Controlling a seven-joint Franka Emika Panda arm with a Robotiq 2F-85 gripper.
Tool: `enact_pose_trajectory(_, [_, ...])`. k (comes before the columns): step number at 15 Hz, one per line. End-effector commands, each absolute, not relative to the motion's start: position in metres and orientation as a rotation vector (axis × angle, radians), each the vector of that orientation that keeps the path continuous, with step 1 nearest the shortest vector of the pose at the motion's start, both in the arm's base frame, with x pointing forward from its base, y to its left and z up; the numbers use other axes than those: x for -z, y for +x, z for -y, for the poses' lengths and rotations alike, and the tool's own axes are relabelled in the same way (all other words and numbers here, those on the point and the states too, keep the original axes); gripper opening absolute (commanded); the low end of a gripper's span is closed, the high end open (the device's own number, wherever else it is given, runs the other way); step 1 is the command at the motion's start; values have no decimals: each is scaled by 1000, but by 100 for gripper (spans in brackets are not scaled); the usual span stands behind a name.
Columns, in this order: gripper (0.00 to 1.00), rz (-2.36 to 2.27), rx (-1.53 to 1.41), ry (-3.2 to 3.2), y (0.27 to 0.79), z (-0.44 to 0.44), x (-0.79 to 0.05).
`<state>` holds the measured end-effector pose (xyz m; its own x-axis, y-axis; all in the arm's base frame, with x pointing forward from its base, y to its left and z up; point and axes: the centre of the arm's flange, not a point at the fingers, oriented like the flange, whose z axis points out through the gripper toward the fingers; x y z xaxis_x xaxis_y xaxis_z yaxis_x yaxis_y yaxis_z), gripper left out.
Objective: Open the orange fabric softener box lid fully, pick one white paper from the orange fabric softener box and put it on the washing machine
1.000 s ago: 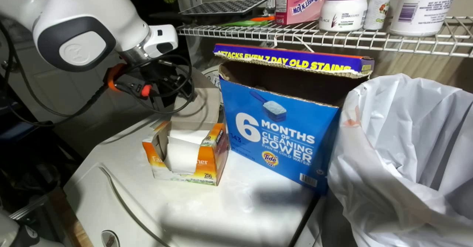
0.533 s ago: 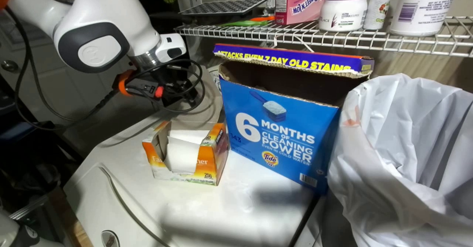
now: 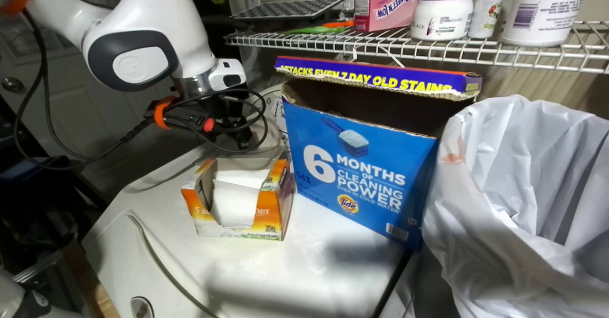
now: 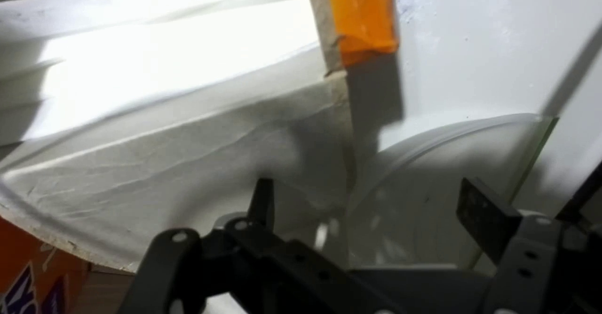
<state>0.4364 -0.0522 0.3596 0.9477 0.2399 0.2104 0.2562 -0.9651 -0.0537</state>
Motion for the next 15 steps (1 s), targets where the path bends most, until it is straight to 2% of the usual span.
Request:
enact_pose_trajectory(1, [100,406,317,-3051,442,55,-370])
enact_pose_trajectory(8, [100,304,484,-3081,418,50,-422])
enact_pose_trajectory(15, [100,-254,334,-3048,368,57,-434])
